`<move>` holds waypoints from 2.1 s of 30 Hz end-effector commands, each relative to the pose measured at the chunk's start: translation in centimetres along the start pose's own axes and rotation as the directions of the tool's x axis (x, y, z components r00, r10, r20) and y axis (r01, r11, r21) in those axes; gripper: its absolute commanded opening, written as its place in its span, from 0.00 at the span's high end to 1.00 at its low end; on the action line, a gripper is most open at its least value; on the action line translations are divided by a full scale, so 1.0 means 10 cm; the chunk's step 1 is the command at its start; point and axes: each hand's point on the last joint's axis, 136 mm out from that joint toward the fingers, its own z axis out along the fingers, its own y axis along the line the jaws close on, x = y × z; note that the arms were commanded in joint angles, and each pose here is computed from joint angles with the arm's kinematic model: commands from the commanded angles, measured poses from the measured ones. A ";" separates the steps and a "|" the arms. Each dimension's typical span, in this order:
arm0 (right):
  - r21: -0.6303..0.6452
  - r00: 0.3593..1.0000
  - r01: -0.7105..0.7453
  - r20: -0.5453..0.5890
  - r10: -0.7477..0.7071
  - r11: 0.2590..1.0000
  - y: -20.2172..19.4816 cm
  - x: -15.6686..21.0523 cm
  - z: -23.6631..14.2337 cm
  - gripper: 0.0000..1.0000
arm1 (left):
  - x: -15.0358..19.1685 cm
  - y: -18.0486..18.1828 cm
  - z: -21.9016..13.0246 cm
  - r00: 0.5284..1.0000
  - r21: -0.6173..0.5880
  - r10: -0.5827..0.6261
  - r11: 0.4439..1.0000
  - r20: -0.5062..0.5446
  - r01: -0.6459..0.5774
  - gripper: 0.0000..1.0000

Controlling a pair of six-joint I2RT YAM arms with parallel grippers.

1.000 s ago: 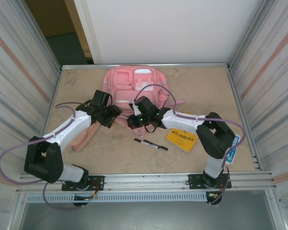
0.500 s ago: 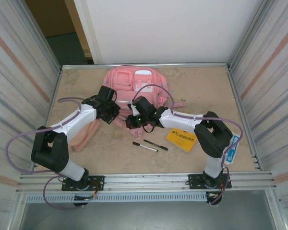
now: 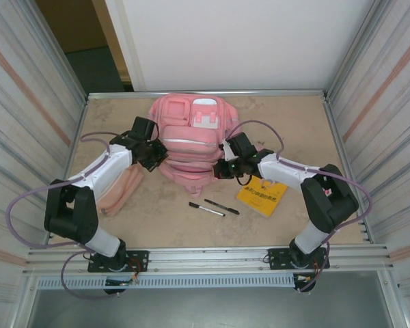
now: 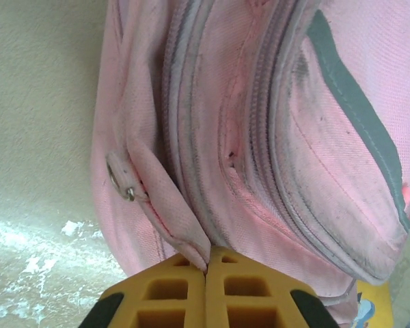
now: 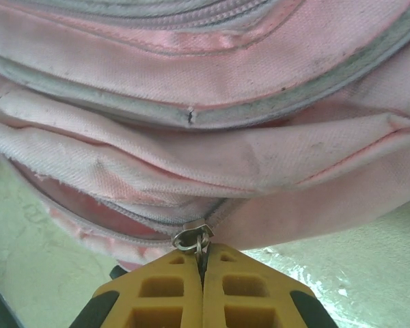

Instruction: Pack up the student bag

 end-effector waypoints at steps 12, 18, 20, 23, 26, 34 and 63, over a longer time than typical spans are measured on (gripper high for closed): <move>-0.031 0.997 0.060 0.043 -0.058 0.998 0.44 -0.05 -0.07 1.00 | -0.80 -0.71 0.28 0.993 0.082 0.114 0.990 0.014 -0.115 0.74; -0.057 0.992 0.103 0.081 -0.098 0.993 0.71 -0.25 0.02 1.00 | -0.70 -0.48 -0.07 0.991 0.061 0.124 0.990 0.039 -0.127 0.53; -0.084 0.990 0.127 0.075 -0.121 0.988 0.79 -0.26 0.03 1.00 | -0.51 -0.33 -0.19 0.990 0.040 0.144 0.989 -0.006 -0.144 0.47; -0.122 0.989 0.149 0.044 -0.144 0.981 0.88 -0.23 0.09 1.00 | -0.18 -0.14 -0.28 0.988 0.028 0.136 0.991 -0.073 -0.134 0.45; -0.154 0.987 0.160 0.038 -0.156 0.975 0.97 -0.22 0.17 1.00 | 0.11 -0.12 -0.27 0.989 0.054 0.110 0.993 -0.102 -0.105 0.45; -0.193 0.986 0.167 0.025 -0.166 0.967 1.26 -0.21 0.32 1.00 | 0.36 -0.32 -0.05 0.999 0.126 0.024 0.992 -0.041 -0.019 0.42; -0.057 0.992 0.122 -0.018 -0.123 0.991 0.58 -0.17 0.07 1.00 | 0.12 0.03 0.07 0.998 0.035 -0.029 0.999 0.050 0.028 1.00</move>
